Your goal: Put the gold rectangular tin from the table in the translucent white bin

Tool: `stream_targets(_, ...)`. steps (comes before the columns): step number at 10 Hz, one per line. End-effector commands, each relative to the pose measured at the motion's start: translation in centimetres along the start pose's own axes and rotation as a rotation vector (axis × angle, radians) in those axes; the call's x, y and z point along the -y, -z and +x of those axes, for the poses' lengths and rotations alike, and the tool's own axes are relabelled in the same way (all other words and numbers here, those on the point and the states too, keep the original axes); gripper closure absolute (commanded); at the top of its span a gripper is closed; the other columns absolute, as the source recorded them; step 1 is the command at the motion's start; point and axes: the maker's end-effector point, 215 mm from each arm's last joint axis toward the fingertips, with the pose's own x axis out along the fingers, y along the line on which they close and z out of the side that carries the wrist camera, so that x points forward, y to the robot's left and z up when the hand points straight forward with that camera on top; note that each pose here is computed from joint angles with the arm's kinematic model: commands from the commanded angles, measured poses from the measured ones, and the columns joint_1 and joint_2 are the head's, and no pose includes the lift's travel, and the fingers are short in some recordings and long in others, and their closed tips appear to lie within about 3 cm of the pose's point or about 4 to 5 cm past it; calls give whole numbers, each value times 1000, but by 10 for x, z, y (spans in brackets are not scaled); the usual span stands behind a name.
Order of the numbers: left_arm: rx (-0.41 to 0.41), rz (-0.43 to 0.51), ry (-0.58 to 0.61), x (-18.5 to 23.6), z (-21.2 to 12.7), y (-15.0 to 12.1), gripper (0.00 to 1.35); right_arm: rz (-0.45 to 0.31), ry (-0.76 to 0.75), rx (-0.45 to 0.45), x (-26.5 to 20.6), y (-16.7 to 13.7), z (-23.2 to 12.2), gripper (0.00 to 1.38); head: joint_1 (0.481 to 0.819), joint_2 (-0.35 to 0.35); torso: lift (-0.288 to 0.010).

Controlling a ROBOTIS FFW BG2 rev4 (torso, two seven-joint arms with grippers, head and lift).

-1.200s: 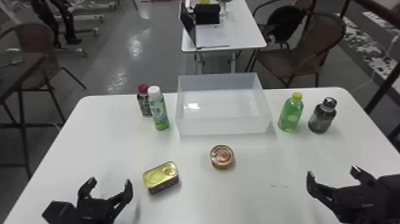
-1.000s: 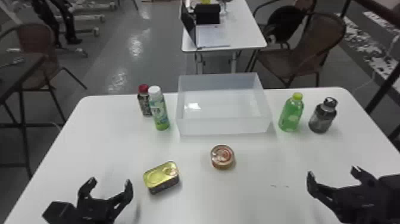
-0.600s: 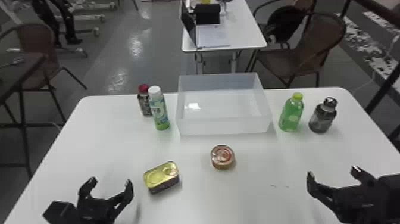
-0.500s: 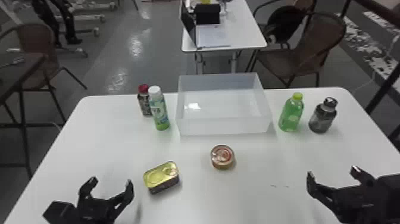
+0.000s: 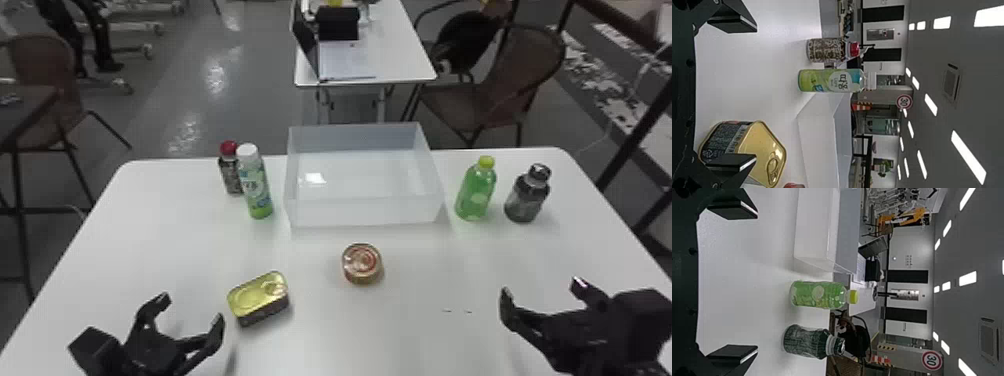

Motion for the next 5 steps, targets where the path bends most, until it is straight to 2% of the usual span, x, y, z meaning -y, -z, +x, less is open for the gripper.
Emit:
stream_targets(1, -22, 22, 68, 20, 15, 3, 142, 0, -1, 1, 0, -1, 0, 96, 695, 37, -89)
stream_targets(3, -41, 11, 159, 52, 31, 11, 142, 3, 0, 1, 0, -1, 1, 96, 695, 4, -89)
stream_targets(5, -65, 60, 229, 67, 42, 14, 140, 11, 0, -1, -2, 1, 1, 96, 695, -45, -89)
